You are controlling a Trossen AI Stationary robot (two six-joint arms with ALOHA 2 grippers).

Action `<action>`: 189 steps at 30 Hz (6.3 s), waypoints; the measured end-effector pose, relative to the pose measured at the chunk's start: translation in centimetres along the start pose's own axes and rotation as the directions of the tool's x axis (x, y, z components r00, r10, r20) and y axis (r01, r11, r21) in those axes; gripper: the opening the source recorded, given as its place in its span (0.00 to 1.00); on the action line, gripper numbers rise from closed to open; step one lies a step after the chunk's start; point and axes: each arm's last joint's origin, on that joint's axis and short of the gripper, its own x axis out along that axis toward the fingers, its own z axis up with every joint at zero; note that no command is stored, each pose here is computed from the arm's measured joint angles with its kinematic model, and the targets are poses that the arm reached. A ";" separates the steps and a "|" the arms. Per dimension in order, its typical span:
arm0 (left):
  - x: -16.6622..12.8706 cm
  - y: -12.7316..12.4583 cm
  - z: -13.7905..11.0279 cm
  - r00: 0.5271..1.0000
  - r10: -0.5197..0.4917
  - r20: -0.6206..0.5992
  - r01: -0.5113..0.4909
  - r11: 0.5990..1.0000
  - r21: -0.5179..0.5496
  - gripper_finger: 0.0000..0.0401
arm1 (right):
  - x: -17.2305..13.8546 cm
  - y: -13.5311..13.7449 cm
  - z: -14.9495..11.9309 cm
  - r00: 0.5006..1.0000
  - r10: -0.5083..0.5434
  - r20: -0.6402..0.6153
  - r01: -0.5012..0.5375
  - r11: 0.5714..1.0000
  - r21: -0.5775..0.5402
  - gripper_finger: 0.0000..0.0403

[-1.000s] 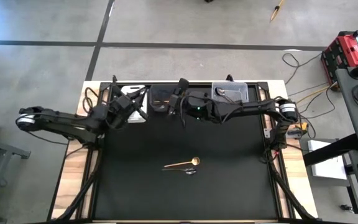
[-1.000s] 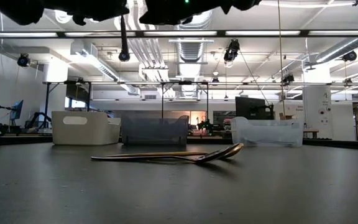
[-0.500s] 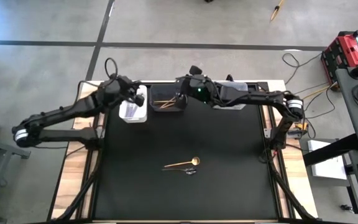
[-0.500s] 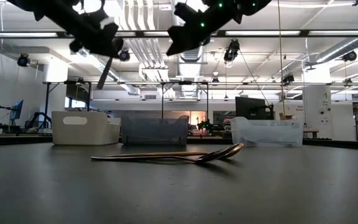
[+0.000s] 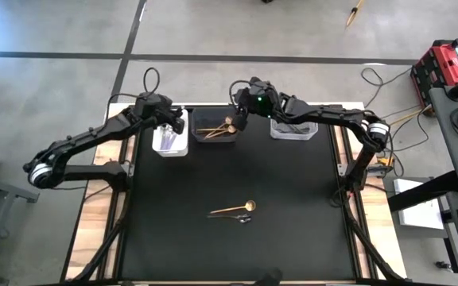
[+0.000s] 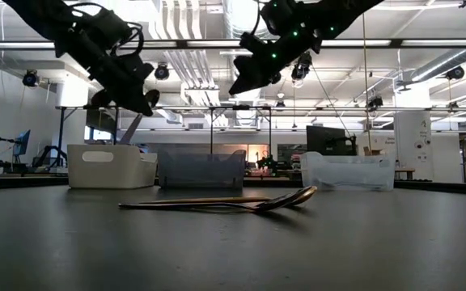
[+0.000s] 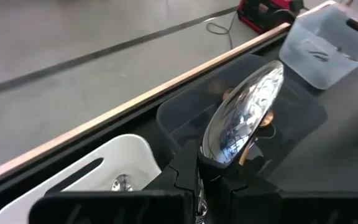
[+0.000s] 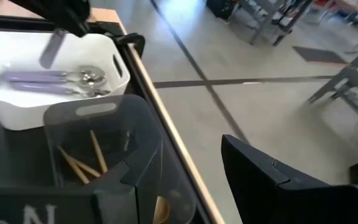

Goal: Sort silverware by color (type)
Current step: Put the purple spoon into the white bin, then put the black spoon into the transparent bin

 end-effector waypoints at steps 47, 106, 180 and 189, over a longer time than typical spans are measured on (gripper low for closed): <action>4.1 2.1 -3.2 0.932 0.206 -0.299 -0.253 0.959 -0.128 0.00 | 0.1 -0.4 -0.8 0.998 0.040 -0.037 -0.039 0.999 0.029 0.39; -1.7 -3.3 -1.4 0.998 -0.030 -0.057 0.033 0.997 0.069 0.19 | -0.4 2.1 -2.0 0.927 0.345 -0.147 -0.299 0.917 0.264 0.39; -6.7 -15.4 -10.6 0.692 -0.719 0.061 0.662 0.666 0.344 0.19 | -8.5 31.4 -6.2 0.661 0.625 -0.415 -0.569 0.778 0.266 0.37; -6.7 -15.4 -10.6 0.690 -0.720 0.065 0.663 0.666 0.343 0.19 | -6.6 32.9 -9.0 0.680 0.554 -0.480 -0.522 0.826 0.213 0.37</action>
